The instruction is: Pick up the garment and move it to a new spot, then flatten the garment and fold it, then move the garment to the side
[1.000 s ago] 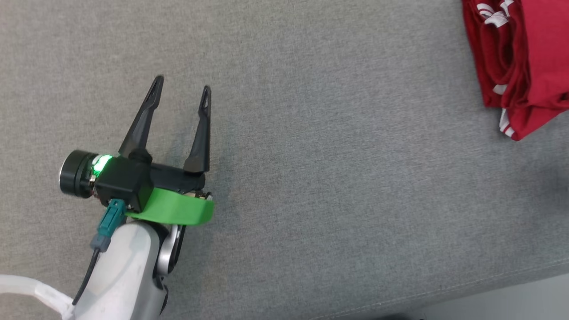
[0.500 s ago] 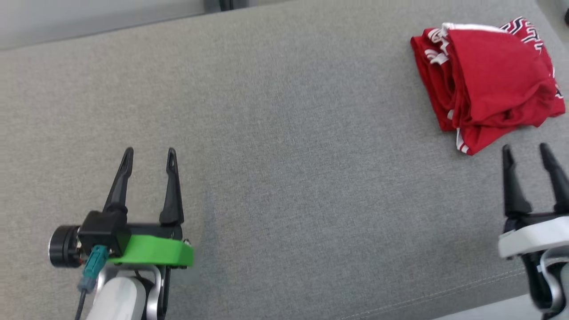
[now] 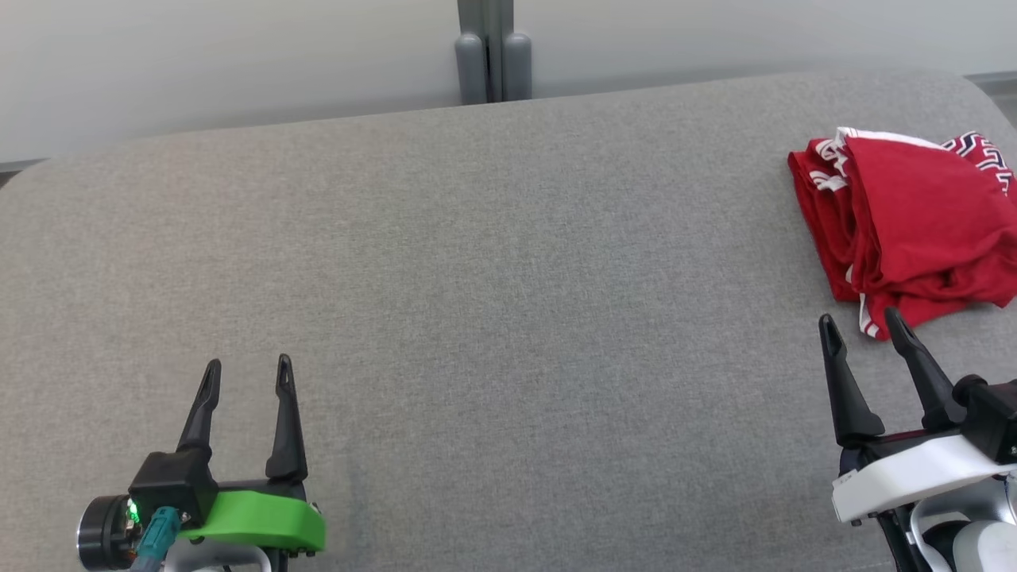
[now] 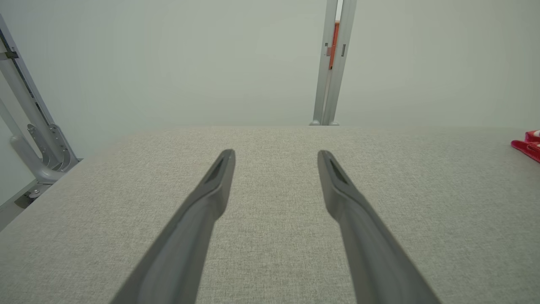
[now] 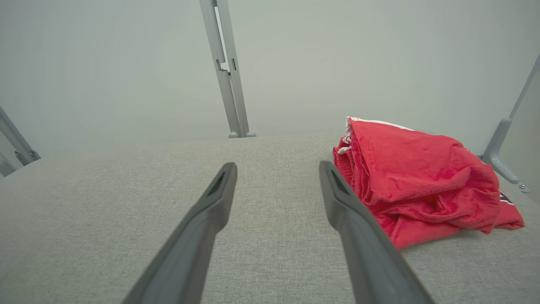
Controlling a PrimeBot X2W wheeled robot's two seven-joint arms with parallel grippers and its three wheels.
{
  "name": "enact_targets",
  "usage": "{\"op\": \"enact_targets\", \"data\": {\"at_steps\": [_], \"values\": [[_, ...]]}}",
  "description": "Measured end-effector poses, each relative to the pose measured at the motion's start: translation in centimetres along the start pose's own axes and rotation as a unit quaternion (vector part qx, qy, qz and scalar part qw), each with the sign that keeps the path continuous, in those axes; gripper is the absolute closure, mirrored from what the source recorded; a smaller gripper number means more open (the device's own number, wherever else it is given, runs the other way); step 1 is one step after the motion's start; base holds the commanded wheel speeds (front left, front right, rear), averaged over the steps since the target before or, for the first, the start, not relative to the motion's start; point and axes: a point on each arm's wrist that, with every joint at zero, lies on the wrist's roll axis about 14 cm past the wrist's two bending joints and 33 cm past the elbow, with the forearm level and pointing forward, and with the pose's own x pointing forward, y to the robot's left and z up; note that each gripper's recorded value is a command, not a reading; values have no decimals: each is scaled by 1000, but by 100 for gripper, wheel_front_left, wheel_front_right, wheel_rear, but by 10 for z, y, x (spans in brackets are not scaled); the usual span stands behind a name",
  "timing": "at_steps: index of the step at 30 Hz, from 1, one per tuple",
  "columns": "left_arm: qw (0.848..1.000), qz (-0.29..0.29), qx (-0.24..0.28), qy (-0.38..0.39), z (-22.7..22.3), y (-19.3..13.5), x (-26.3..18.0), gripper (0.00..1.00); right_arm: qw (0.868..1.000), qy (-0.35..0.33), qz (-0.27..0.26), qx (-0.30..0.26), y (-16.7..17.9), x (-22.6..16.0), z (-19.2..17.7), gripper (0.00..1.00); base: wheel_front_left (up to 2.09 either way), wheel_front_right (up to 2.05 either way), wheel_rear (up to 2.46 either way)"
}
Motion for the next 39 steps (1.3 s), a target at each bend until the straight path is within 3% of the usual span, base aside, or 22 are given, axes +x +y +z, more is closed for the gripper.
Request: {"op": "enact_targets", "data": {"at_steps": [12,39], "values": [[1000,18,6,-9,10,15,-35,0,1000,-1,19,-7,19,-25,9,0,0,0,0],[1000,21,14,3,2,21,-39,0,1000,-11,21,-7,23,-30,14,0,0,0,0]]}}
